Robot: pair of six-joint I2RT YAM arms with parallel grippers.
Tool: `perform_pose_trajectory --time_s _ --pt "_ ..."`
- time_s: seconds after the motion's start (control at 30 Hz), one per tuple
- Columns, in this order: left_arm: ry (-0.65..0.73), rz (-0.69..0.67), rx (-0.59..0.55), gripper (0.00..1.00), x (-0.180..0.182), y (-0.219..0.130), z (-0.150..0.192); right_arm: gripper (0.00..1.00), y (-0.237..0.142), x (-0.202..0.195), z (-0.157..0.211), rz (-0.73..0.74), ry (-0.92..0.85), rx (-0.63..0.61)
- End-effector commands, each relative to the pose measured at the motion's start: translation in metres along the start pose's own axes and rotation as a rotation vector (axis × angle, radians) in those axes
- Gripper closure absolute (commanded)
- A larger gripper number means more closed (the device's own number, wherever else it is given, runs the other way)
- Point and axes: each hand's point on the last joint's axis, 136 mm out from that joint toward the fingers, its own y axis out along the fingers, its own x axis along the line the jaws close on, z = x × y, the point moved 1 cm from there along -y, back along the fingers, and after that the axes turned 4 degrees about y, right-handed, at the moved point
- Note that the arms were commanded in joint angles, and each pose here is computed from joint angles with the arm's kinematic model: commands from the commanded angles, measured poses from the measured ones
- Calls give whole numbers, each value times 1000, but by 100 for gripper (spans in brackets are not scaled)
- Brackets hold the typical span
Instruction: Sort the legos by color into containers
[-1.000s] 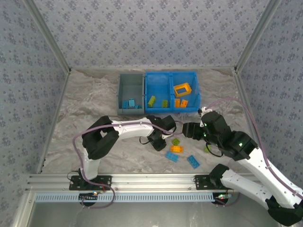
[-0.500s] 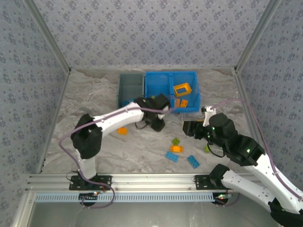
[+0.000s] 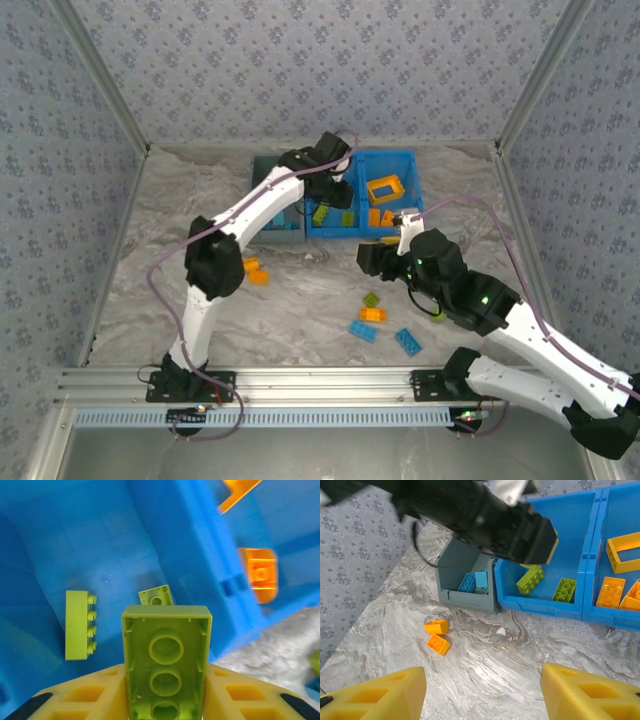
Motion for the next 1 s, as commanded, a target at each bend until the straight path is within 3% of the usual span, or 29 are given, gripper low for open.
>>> perform_pose_trajectory --time_s 0.0,0.2,0.37,0.5,0.7,0.87,0.97 --pt "-57 -44 84 62 10 16 14 35 -3 -1 -6 14 -3 -46" --pt "-90 -45 134 57 15 42 26 35 -2 -3 2 20 -2 -33" --pt "-92 -37 122 41 11 33 26 35 -1 -3 3 24 -10 -29" --pt "-99 -16 56 39 2 -1 12 35 -2 -11 7 62 -12 -12" --pt "-98 12 -119 32 -16 -86 -10 35 -7 -40 31 207 6 88" --pt "-53 65 -254 29 -34 -148 -3 37 -15 -55 44 278 54 132" --pt "-23 99 -275 29 -39 -167 20 37 -17 -58 48 303 60 154"
